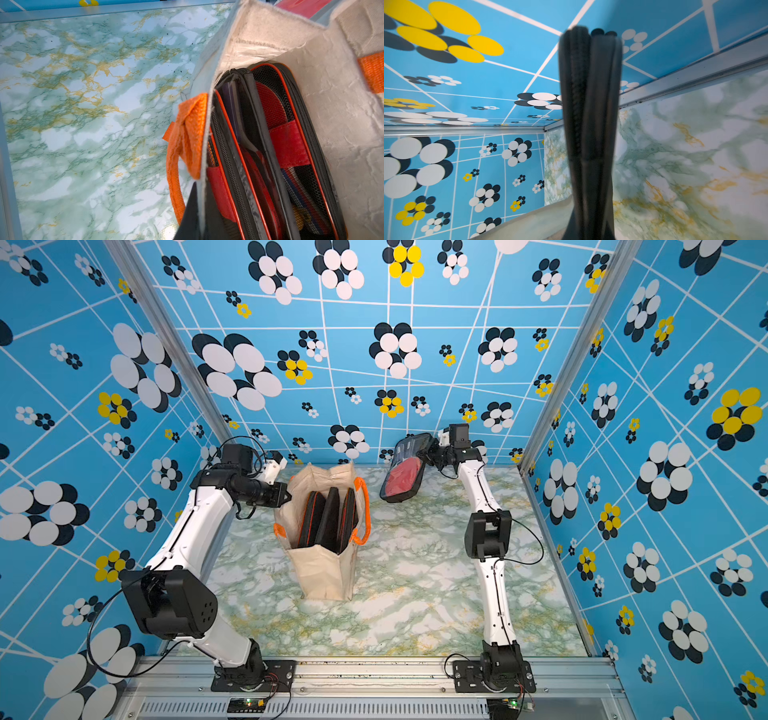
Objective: Remove the ping pong set from the canvas bag
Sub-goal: Place the ping pong set at the center of the board.
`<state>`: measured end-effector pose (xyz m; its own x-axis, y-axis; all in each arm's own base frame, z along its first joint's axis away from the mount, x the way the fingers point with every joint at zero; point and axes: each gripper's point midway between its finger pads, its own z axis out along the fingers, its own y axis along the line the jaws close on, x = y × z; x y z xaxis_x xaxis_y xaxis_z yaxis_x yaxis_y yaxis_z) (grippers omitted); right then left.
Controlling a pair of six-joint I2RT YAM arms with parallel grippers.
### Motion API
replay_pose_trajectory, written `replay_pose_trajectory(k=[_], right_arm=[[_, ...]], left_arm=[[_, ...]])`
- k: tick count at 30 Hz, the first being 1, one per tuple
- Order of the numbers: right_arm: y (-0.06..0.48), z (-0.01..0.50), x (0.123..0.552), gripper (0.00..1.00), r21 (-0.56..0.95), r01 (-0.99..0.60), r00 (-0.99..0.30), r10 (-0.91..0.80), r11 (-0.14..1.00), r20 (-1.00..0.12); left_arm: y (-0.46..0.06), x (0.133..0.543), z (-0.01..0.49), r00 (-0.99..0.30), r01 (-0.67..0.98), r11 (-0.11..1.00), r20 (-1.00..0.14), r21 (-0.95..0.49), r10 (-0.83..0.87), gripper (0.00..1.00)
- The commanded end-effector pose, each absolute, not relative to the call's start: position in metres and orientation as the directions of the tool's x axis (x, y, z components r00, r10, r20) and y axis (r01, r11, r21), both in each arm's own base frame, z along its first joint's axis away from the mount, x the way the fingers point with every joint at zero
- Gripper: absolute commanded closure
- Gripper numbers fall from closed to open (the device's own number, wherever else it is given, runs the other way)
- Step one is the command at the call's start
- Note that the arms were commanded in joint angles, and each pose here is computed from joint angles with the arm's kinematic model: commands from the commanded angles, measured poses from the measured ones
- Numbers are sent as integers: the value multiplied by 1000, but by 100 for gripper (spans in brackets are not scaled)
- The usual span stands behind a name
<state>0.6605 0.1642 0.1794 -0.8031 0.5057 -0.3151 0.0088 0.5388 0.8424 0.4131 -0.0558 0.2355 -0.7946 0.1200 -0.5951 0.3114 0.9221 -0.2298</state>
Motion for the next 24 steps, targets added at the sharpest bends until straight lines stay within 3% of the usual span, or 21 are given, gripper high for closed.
replay_pose_trajectory(k=[1, 17, 24], right_arm=[[173, 207, 666, 100, 905, -101, -818, 484, 412, -311], [176, 128, 650, 98, 900, 9, -877, 437, 436, -203], [179, 107, 647, 67, 895, 46, -884, 435, 445, -171]], left_arm=[[-63, 415, 250, -761, 343, 913, -635, -222, 131, 100], [-77, 410, 252, -757, 367, 905, -634, -216, 156, 100], [-82, 408, 252, -758, 373, 903, -631, -214, 164, 100]])
